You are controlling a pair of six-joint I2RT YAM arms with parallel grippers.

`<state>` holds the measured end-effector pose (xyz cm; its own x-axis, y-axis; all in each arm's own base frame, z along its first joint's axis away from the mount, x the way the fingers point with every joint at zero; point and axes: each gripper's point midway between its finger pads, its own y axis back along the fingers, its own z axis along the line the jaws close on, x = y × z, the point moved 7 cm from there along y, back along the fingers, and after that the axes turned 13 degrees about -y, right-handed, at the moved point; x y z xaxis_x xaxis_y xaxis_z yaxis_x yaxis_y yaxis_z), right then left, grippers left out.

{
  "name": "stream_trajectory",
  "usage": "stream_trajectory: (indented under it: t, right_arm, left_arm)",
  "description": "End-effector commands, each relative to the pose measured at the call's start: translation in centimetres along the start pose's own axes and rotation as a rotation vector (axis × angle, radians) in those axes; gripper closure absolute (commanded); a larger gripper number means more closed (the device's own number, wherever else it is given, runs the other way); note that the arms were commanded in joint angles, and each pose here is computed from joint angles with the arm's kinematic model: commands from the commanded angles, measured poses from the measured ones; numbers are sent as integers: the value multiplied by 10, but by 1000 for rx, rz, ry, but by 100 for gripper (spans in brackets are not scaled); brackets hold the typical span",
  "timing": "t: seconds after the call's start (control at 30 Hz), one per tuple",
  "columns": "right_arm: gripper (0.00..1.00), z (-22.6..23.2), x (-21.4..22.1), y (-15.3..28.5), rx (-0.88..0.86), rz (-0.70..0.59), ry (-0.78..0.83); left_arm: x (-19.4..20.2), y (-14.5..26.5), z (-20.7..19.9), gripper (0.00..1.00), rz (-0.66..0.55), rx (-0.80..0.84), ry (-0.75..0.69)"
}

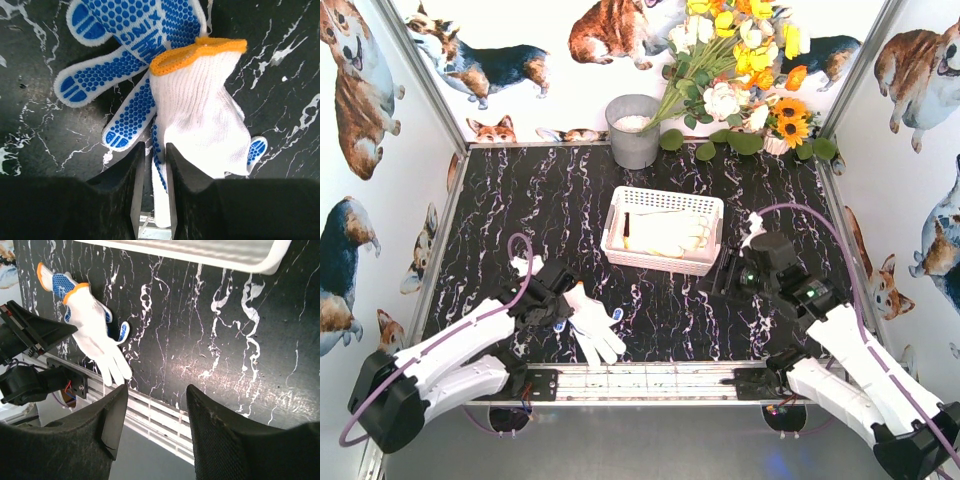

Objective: Put the gloves into the storage basket
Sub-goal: Turn over the glove at the center of the board.

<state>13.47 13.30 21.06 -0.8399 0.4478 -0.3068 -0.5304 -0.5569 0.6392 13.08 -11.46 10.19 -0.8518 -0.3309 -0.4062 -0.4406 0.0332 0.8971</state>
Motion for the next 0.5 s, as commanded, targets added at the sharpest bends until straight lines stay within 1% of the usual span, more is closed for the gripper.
stream_trajectory:
  t: [0.0,0.1,0.2,0.3,0.33,0.37,0.43,0.47]
  right_arm:
    - [47,22,-15,25,-16,-47,122]
    - [47,24,-18,28,-2,-44,142]
    - [47,24,-17,25,0,-36,137]
    - [47,25,-14,20,-32,-17,117]
    - [47,25,-13,18,-41,-9,104]
    - [47,25,-12,16,-52,-4,94]
    - [47,25,-10,12,-67,5,77]
    - [47,25,-9,11,-72,8,70]
  left_arm:
    - [-10,15,6,83,-68,-7,-43]
    - [-16,26,4,84,-91,28,-92]
    - [-24,38,2,85,-105,32,-173]
    - [-25,40,0,84,-92,38,-215]
    - [-23,38,-1,82,-81,46,-218]
    - [-20,35,-2,78,-67,62,-220]
    - [-16,30,-7,65,-42,101,-220]
    - [-15,28,-8,63,-37,105,-218]
